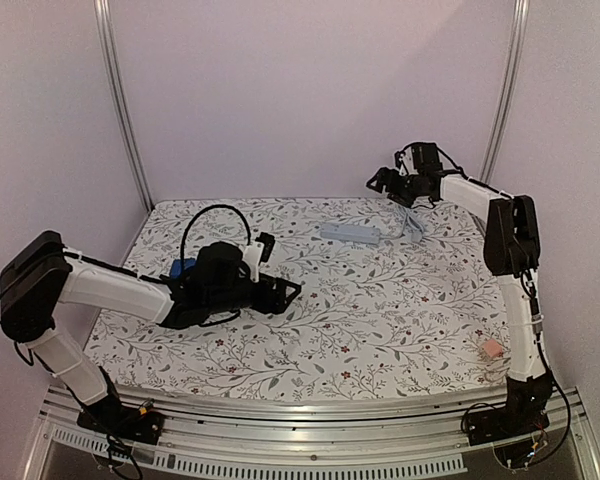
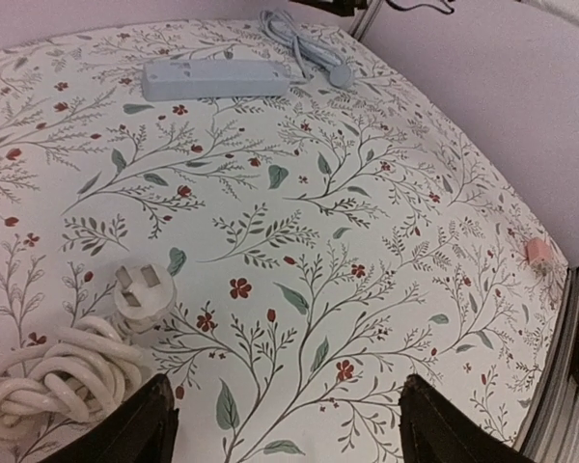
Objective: Insert the plug
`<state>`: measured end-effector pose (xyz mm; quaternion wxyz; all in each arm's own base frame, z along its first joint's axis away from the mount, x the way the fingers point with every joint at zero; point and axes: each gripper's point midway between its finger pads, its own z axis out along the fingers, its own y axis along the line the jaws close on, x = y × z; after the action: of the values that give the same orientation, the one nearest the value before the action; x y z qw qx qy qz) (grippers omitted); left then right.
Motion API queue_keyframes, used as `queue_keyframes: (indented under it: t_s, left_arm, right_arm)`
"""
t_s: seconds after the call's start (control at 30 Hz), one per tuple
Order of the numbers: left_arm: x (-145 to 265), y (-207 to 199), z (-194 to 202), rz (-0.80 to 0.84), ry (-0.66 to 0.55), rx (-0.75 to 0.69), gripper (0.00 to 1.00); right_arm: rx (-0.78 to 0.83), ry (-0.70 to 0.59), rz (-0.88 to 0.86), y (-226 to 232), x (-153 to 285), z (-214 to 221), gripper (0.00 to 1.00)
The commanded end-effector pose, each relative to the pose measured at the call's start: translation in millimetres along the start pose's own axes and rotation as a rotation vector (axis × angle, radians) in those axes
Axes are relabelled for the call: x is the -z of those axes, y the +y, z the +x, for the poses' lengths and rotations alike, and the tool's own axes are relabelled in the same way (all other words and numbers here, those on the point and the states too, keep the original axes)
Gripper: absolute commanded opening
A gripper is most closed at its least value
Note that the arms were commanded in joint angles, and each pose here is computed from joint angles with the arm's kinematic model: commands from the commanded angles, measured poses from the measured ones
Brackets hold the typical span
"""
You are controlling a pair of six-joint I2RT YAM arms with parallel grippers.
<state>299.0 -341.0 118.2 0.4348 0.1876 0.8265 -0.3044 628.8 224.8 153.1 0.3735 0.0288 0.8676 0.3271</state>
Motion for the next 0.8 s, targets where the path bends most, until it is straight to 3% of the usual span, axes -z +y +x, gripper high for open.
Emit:
queue_keyframes:
  t_s: [0.0,0.43,0.63,0.77]
  left_arm:
    - [-0.6,-4.3,15.5,0.02,0.029,0.02,0.79]
    - [-5.6,-7.7,24.5,0.046,0.056,0.031,0.78]
    - [-6.8,-6.8,27.8,0.045,0.065,0.034,0.78]
    - [-7.8,-7.2,29.8,0.049,0.071,0.038,0.77]
  right_arm:
    - [0.11,0.168,0.039,-39.8,-29.8,50.8,0.87]
    - [0.211,0.378,-0.13,-18.5,-21.3,110.5,0.85]
    - [0.495,0.489,-0.099,11.8,-20.8,159.9,0.86]
    - [0.678,0.484,0.055,11.2,-30.8,175.7,0.87]
